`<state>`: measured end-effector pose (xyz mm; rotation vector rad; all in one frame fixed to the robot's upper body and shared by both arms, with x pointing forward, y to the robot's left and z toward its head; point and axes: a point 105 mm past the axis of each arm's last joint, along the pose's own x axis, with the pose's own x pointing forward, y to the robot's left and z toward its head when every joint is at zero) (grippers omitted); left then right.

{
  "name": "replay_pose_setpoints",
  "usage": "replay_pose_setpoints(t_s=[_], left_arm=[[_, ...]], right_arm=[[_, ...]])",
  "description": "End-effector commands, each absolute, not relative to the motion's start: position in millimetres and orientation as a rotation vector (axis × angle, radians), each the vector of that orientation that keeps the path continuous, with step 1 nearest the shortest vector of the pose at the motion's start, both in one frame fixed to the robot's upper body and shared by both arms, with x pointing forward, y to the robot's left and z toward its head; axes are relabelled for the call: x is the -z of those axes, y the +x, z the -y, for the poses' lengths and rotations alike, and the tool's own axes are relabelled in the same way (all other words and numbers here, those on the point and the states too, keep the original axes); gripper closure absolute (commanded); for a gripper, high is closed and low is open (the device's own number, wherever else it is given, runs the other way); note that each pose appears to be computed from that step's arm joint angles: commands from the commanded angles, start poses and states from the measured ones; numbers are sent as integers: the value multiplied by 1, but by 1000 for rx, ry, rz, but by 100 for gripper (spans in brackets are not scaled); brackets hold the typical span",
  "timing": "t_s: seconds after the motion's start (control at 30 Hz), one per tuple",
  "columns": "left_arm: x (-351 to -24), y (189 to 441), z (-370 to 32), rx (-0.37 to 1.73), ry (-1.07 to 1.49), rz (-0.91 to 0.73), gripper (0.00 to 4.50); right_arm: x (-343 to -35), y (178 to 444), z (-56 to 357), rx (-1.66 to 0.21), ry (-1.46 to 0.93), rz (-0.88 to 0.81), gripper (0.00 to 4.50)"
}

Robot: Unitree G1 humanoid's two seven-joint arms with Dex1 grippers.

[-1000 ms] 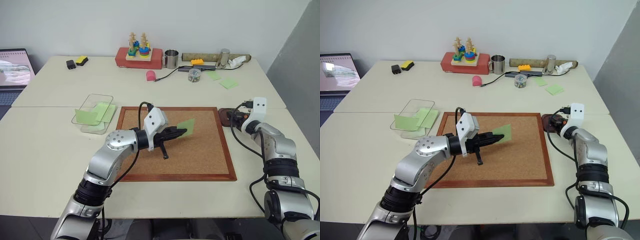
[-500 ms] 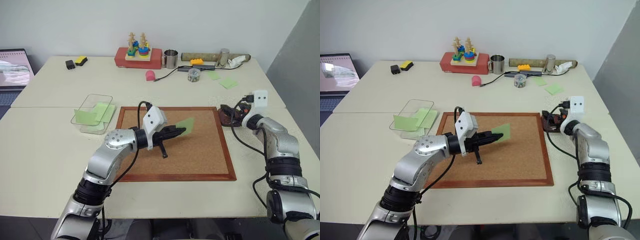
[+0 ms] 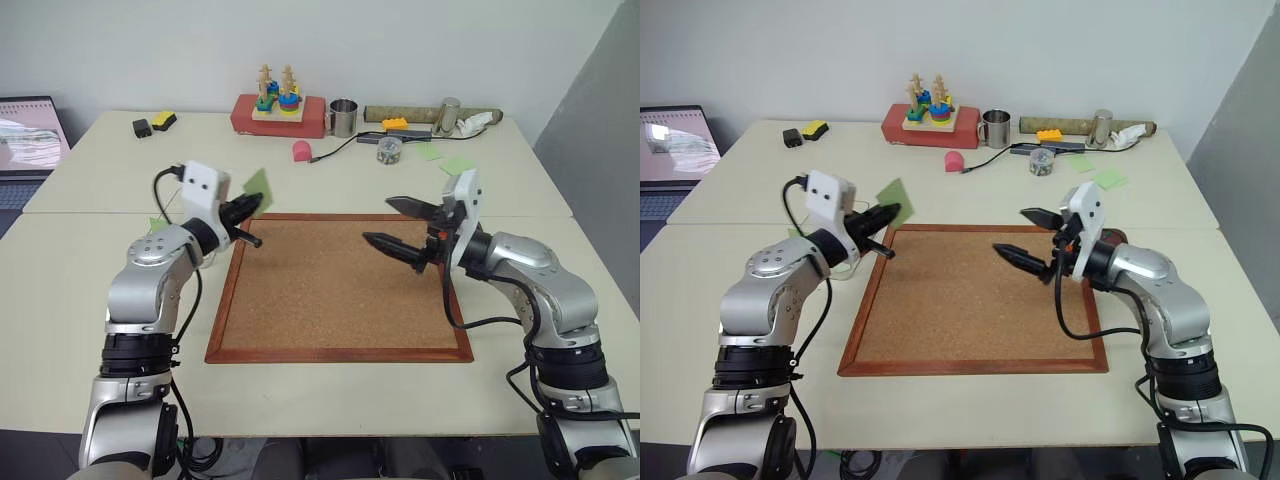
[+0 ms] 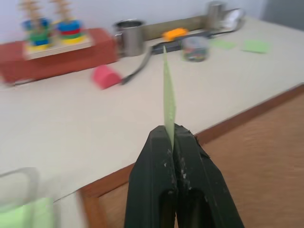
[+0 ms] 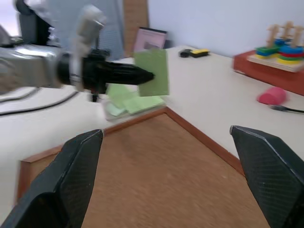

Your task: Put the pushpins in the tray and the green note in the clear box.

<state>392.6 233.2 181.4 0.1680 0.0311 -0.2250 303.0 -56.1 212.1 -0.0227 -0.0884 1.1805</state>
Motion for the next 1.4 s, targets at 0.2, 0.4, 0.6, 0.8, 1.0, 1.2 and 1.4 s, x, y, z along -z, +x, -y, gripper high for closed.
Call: replay_pose_setpoints(t_s=[0.2, 0.4, 0.6, 0.8, 1.0, 1.2, 1.4], left_arm=[[-206, 385, -315, -249, 162, 59, 450], [-193, 385, -315, -253, 85, 14, 450], [-184, 390, -300, -171, -1, -12, 396], [-186, 391, -299, -168, 2, -7, 281], [-206, 391, -294, -142, 88, 58, 160], [-227, 389, -271, -23, 158, 120, 44], [-226, 378, -232, 305, 207, 84, 5]], right_arm=[[-245, 281, 29, -1313, 2, 175, 1], [-244, 281, 29, -1318, -9, 169, 1], [-243, 282, 31, -1305, -22, 167, 0], [-243, 284, 34, -1283, -29, 167, 0], [-242, 288, 38, -1260, -32, 169, 0], [-240, 295, 49, -1221, -43, 159, 0], [-226, 322, 78, -1045, -150, 109, 0]])
